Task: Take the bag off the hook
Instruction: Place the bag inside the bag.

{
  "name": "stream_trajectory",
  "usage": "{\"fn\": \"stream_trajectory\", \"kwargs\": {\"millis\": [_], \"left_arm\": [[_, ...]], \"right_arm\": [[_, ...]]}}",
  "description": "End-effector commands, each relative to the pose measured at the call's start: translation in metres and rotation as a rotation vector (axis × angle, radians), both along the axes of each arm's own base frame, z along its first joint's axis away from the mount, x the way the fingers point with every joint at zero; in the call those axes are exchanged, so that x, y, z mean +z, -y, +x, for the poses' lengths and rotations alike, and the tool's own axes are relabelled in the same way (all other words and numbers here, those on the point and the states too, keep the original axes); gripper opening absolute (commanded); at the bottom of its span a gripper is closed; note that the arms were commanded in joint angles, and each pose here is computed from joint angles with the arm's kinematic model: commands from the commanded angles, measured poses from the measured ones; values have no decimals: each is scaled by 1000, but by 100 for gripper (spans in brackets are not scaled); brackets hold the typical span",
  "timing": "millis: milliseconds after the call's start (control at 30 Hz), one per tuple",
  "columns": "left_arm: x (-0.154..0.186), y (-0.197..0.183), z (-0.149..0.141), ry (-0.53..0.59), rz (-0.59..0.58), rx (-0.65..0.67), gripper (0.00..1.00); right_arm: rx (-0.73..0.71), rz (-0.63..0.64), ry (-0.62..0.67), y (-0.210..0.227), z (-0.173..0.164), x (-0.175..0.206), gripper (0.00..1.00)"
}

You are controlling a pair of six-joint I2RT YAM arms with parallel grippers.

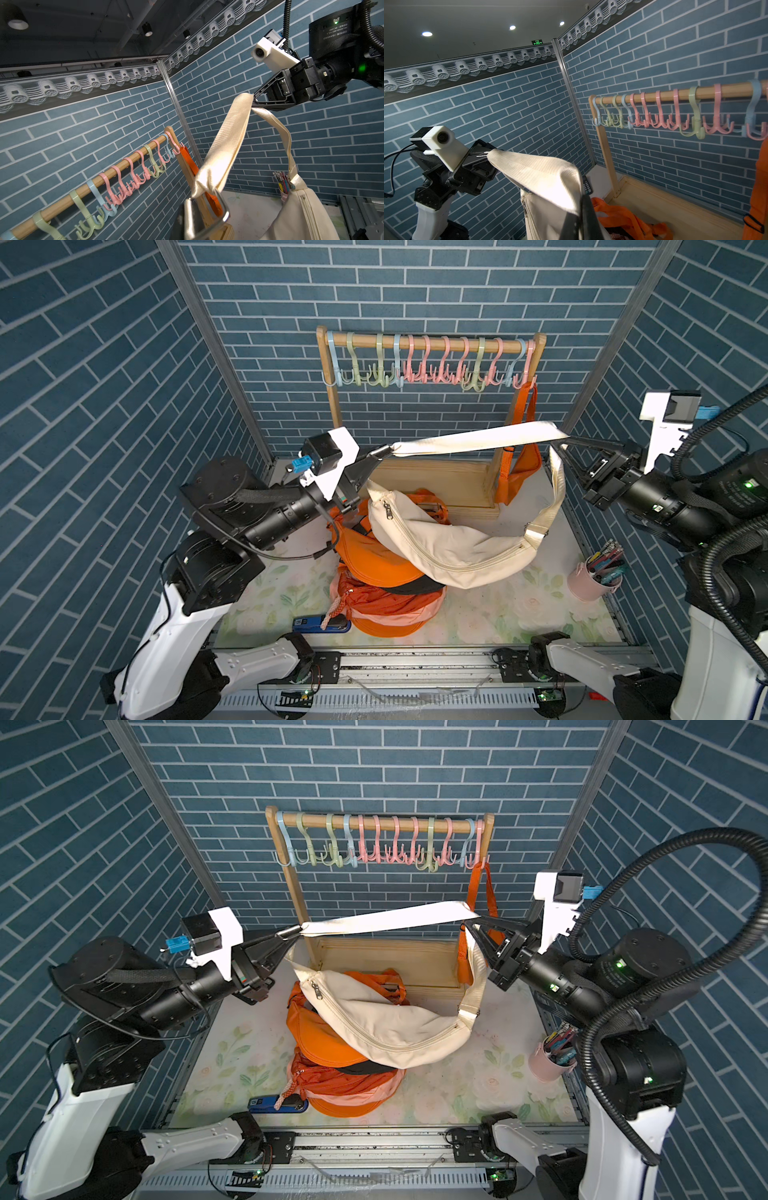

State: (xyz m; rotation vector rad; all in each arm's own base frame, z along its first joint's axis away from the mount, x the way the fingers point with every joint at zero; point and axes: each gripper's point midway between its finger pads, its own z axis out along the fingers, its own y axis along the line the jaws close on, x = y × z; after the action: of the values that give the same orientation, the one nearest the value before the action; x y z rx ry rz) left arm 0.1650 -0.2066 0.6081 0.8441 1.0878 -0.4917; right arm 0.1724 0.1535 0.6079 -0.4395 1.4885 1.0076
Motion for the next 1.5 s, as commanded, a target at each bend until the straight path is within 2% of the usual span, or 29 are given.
{"fn": "stream_trajectory", "kwargs": {"millis": [0, 67, 200, 367, 533, 800, 1233, 1333, 1467], "left_arm": [[46, -116, -26, 79, -201, 357, 0], [40, -132, -24, 58, -194, 434, 0], [35, -153, -18, 64, -186, 559, 0], [55, -155, -23, 87, -198, 550, 0], [71, -163, -34, 105, -230, 533, 0], [76, -168, -43, 120, -231, 524, 0], [92, -174, -57, 134, -288, 483, 0], [81, -174, -46, 106, -264, 526, 0], [63, -173, -19, 70, -237, 648, 0]], "right_arm": [[-245, 136, -9, 33, 40, 17, 0], [-222, 124, -40, 22, 56, 9, 0], [-203, 13, -57, -14, 84, -10, 0], [-159, -70, -37, -51, 101, 1, 0], [-135, -77, 32, -61, 92, 25, 0], [-102, -33, 124, -54, 54, 52, 0], [-109, 9, 161, -35, 19, 69, 0], [-133, -19, 138, -37, 28, 59, 0], [-263, -155, 74, -51, 80, 21, 0]]}}
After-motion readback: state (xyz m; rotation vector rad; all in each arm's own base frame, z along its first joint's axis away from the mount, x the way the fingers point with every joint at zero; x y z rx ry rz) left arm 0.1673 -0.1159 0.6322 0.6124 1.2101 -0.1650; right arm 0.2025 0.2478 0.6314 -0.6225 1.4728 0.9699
